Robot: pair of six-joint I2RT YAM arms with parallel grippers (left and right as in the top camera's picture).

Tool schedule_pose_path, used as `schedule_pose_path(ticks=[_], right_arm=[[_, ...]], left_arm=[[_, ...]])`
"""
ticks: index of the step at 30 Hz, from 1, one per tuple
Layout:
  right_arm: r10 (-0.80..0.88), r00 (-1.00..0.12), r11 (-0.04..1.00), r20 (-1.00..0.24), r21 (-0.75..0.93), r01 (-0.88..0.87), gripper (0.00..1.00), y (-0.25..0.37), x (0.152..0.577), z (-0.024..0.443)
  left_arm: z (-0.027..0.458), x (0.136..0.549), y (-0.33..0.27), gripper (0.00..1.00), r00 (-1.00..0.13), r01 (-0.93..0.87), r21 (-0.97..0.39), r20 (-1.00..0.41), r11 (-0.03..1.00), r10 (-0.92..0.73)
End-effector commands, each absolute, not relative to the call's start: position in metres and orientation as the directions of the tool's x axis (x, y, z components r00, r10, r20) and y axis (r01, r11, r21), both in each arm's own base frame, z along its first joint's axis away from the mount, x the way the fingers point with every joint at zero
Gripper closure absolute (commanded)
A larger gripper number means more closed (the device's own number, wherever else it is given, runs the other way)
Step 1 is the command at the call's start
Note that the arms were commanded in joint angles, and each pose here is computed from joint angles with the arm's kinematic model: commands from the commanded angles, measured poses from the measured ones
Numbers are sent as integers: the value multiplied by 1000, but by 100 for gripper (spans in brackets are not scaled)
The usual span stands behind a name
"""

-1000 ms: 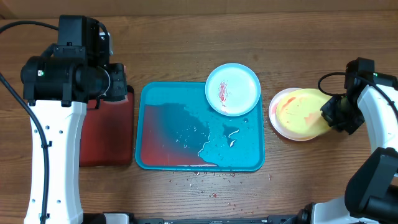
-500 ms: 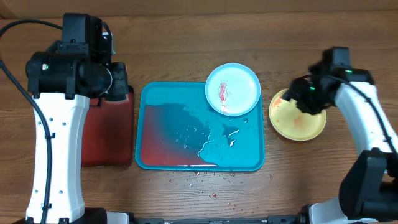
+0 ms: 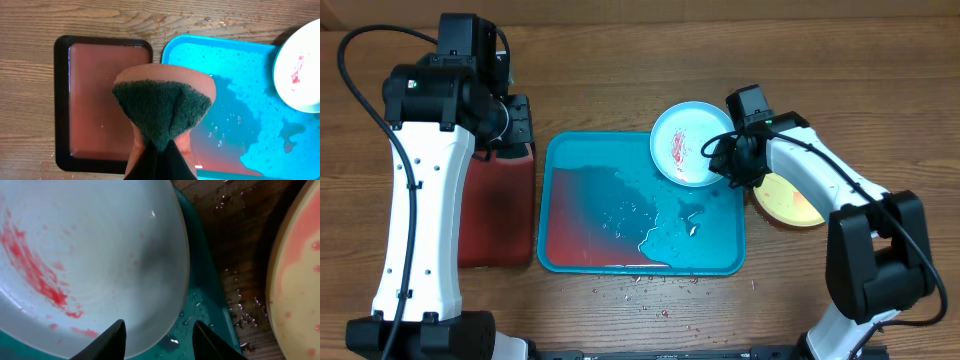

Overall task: Clean dirty plates on tray and stack at the side
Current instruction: 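Release the yellow plate and move right gripper to the stained white plate, then grasp the stained white plate rim with right gripper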

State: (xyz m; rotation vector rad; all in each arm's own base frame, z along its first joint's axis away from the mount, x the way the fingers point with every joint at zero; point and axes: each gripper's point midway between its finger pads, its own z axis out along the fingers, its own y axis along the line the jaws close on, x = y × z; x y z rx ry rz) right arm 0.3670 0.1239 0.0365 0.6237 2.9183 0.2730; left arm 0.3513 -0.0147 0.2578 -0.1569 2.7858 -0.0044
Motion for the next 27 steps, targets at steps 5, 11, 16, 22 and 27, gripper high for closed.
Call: schedule_pose_path(ticks=[5,11,16,22,27], right_arm=[[402,-909,913,-110,129,388,59,129,363,15],[310,-950,949,-40,79,307,66,152,335,3],[148,-988,982,43,109,152,69,183,305,3],[-10,-992,989,129,146,9,69,216,265,11],[-101,-994,986,35,133,-96,41,207,292,43]], left_arm=[[253,359,-17,96,-934,-117,-38,-336,992,-123],[252,359,-17,96,-934,-117,-37,-337,992,-122],[252,359,-17,96,-934,-117,-37,-337,992,-123],[252,359,-17,96,-934,-117,-38,-337,992,-123],[252,359,-18,96,-934,-115,-41,-335,993,-122]])
